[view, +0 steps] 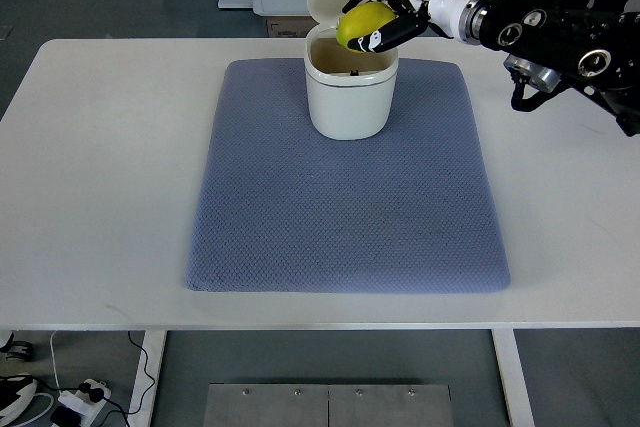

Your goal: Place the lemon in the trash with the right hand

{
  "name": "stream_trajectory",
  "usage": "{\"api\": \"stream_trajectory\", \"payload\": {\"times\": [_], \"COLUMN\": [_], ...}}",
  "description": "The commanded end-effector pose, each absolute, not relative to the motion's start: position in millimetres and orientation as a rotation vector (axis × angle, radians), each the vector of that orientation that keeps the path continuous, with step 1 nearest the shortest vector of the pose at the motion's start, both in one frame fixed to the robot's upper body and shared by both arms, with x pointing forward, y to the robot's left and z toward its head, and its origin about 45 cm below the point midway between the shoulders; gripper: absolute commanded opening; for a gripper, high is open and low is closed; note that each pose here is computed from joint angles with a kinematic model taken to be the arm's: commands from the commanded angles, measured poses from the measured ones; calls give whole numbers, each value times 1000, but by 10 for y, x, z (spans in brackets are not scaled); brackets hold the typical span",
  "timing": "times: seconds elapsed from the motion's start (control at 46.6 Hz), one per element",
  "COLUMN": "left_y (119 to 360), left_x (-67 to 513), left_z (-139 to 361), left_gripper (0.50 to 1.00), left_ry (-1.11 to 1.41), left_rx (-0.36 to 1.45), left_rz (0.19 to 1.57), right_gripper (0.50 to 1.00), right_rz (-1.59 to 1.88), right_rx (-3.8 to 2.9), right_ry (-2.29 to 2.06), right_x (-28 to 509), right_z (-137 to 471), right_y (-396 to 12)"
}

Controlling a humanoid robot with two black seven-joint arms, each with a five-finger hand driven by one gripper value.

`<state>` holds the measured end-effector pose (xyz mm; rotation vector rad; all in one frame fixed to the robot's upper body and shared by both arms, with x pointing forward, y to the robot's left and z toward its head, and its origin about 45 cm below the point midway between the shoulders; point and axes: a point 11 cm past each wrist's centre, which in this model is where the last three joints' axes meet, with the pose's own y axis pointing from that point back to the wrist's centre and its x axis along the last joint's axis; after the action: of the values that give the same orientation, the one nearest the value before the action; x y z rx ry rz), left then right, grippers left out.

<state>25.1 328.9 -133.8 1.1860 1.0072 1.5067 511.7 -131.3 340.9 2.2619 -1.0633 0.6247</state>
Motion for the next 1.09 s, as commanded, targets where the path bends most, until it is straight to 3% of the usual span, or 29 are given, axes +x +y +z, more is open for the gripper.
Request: {"api": "stream_trajectory", "payload": {"times": [0.0,0.086,0.193,0.3,0.472,0.923,1.073], "left_y": [3288,3294,3288,3288,3288,3288,3288], "left_x": [252,251,252,252,252,252,252], "left_z": [-1338,-1338,-1338,-1338,-1338,-1338,-1338], "left_gripper": [1000,1000,1000,1000,1000,1000,1000], "left_ry": [1007,1006,1007,1007,1007,1007,1007], "left_rx": [1186,1187,1186,1186,1186,1186,1186], "left_rz": [1507,1508,1507,1507,1507,1507,1507], "right_gripper": [642,690,794,866,928,972,975], "right_rz": [624,623,624,625,617,597,570], "right_rx": [2264,2266,2270,2275,2279,2300,2304], "right_ry": [-1062,-1063,-1062,-1061,-1051,-1037,-1043], "right_x": [5116,5115,5113,5112,5104,5070,5055], "right_z": [3409,3410,3415,3419,3405,3388,3428], "right_y": [-1306,-1309,-1304,-1299,-1300,-1307,-1528]}}
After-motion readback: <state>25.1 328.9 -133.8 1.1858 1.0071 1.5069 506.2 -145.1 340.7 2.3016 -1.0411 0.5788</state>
